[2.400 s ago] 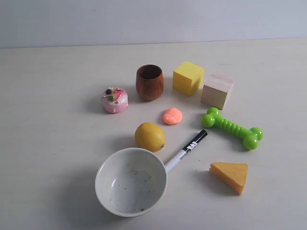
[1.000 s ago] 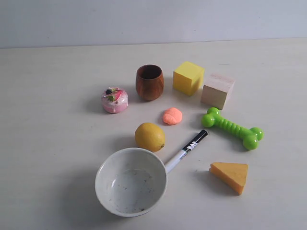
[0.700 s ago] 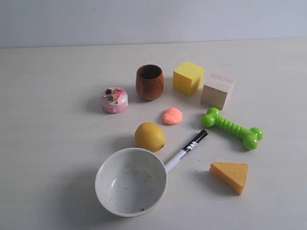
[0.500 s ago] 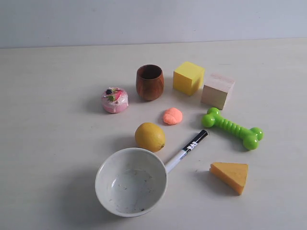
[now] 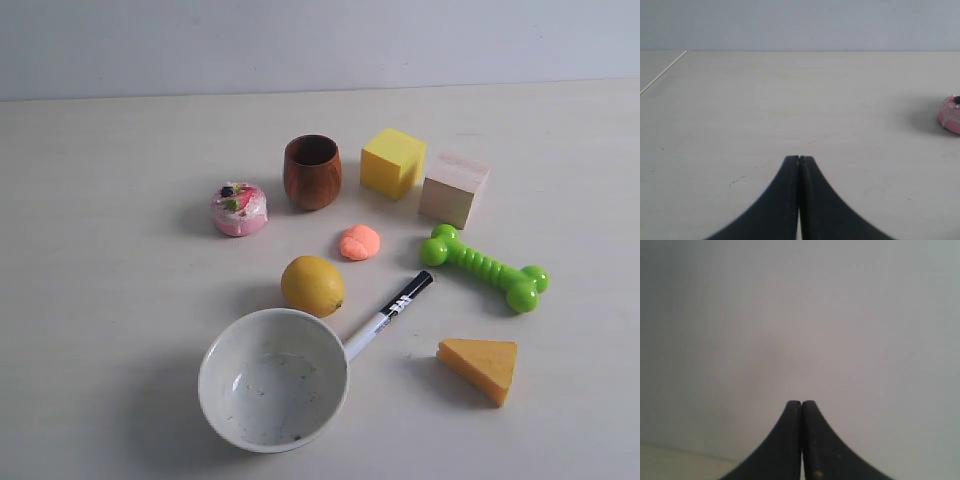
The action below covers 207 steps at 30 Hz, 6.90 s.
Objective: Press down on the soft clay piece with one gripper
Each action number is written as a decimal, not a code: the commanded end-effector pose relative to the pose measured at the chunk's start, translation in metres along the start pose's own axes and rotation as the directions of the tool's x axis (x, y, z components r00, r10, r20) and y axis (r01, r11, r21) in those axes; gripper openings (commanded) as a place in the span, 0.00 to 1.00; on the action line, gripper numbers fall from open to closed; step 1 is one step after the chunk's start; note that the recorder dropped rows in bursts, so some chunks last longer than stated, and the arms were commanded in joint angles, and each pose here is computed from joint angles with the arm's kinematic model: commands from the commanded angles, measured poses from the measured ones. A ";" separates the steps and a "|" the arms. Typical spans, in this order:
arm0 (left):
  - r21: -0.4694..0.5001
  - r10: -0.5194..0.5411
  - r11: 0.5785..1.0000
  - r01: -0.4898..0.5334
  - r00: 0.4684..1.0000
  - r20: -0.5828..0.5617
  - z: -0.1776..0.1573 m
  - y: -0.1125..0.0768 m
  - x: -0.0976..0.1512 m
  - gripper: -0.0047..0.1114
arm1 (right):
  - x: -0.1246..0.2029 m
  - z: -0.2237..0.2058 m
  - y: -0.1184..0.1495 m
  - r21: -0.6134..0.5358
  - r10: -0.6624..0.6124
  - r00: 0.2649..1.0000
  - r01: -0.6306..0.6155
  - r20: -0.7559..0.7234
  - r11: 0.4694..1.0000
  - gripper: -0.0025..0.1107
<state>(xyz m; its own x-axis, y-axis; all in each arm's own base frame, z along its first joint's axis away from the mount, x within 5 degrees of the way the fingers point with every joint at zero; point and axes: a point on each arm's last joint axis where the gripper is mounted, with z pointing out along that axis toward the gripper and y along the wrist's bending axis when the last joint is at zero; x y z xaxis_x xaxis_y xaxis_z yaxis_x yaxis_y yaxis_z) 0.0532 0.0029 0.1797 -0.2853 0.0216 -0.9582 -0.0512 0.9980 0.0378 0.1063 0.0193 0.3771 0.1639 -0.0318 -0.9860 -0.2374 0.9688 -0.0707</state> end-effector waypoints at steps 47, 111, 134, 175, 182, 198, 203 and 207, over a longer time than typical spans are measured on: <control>0.005 -0.002 1.000 0.002 1.000 0.015 0.000 0.000 -0.001 0.04 | 0.100 0.169 0.049 -0.236 0.203 0.815 -0.380 -0.543 0.894 0.02; 0.005 -0.002 1.000 0.002 1.000 0.015 0.000 0.000 -0.001 0.04 | 0.157 0.258 0.108 0.005 0.068 0.281 -0.217 -0.957 0.976 0.02; 0.005 -0.002 1.000 0.002 1.000 0.015 0.000 0.000 -0.001 0.04 | 0.210 0.264 0.124 0.344 0.332 -0.090 -0.236 -0.939 0.909 0.02; 0.005 -0.002 1.000 0.002 1.000 0.015 0.000 0.000 -0.001 0.04 | 0.256 0.290 0.156 0.350 0.337 -0.187 -0.038 -0.923 0.936 0.02; 0.005 -0.002 1.000 0.002 1.000 0.015 0.000 0.000 -0.001 0.04 | 0.252 0.285 0.151 0.334 0.327 -0.177 -0.009 -0.928 0.943 0.02; 0.005 -0.002 1.000 0.002 1.000 0.015 0.000 0.000 -0.001 0.04 | 0.266 0.282 0.156 0.361 0.346 -0.232 -0.024 -0.909 0.932 0.02; 0.005 -0.002 1.000 0.002 1.000 0.015 0.000 0.000 -0.001 0.04 | 0.266 0.282 0.156 0.363 0.348 -0.232 -0.023 -0.908 0.931 0.02; 0.005 -0.002 1.000 0.002 1.000 0.015 0.000 0.000 -0.001 0.04 | 0.269 0.281 0.157 0.363 0.348 -0.238 -0.019 -0.907 0.932 0.02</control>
<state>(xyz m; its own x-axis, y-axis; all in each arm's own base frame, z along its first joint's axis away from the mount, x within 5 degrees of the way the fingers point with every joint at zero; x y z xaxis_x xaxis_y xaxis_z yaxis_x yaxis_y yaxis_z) 0.0532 0.0029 0.1797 -0.2853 0.0216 -0.9582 -0.0512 0.9980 0.0378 0.3825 0.2319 0.1468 -0.9898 0.1243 0.0696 0.1255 0.9920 0.0131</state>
